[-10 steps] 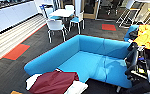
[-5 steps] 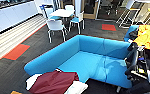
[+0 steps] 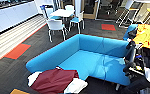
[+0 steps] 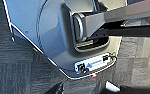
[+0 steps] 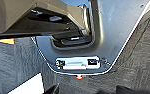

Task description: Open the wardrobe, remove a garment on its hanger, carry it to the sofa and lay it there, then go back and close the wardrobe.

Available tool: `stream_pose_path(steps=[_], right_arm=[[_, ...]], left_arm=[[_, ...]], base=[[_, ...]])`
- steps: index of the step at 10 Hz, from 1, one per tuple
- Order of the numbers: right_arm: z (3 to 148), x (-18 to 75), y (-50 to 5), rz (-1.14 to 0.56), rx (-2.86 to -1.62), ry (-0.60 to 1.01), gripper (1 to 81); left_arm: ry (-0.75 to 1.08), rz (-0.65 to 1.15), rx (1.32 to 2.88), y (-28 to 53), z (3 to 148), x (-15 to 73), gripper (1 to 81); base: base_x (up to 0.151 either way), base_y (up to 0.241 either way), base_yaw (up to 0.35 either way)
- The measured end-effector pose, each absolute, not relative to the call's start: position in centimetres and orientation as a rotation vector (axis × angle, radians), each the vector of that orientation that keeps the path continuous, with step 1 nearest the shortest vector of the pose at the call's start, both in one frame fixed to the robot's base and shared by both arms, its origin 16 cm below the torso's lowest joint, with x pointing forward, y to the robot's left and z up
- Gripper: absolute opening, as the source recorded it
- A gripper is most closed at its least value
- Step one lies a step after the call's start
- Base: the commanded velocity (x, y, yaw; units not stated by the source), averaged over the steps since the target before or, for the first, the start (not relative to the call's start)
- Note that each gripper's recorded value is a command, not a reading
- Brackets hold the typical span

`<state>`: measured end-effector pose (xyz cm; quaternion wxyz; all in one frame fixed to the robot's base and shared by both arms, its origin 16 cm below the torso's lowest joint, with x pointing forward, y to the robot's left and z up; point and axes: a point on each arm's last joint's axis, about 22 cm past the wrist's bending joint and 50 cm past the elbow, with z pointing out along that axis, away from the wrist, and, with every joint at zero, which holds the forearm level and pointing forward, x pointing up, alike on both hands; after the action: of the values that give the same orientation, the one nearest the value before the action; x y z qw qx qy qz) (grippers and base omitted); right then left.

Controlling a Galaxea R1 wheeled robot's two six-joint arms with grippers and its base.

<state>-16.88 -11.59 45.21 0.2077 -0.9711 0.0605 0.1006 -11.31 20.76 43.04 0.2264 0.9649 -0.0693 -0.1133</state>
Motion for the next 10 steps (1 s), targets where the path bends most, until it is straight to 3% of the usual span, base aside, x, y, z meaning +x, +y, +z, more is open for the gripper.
stream_pose_path(steps=[4, 10], right_arm=[[45.3, -16.9, -11.4, 0.28, -2.701, 0.169, 81.1], [45.2, -16.5, -11.4, 0.265, -2.702, 0.164, 81.1]], left_arm=[[-0.192, -0.31, 2.66, 20.8, 43.0, -11.2, 81.1], [-0.2, -0.288, 2.658, 20.6, 43.0, -10.5, 81.1]], base=[[-0.097, 0.0, 0.0], [0.0, 0.0, 0.0]])
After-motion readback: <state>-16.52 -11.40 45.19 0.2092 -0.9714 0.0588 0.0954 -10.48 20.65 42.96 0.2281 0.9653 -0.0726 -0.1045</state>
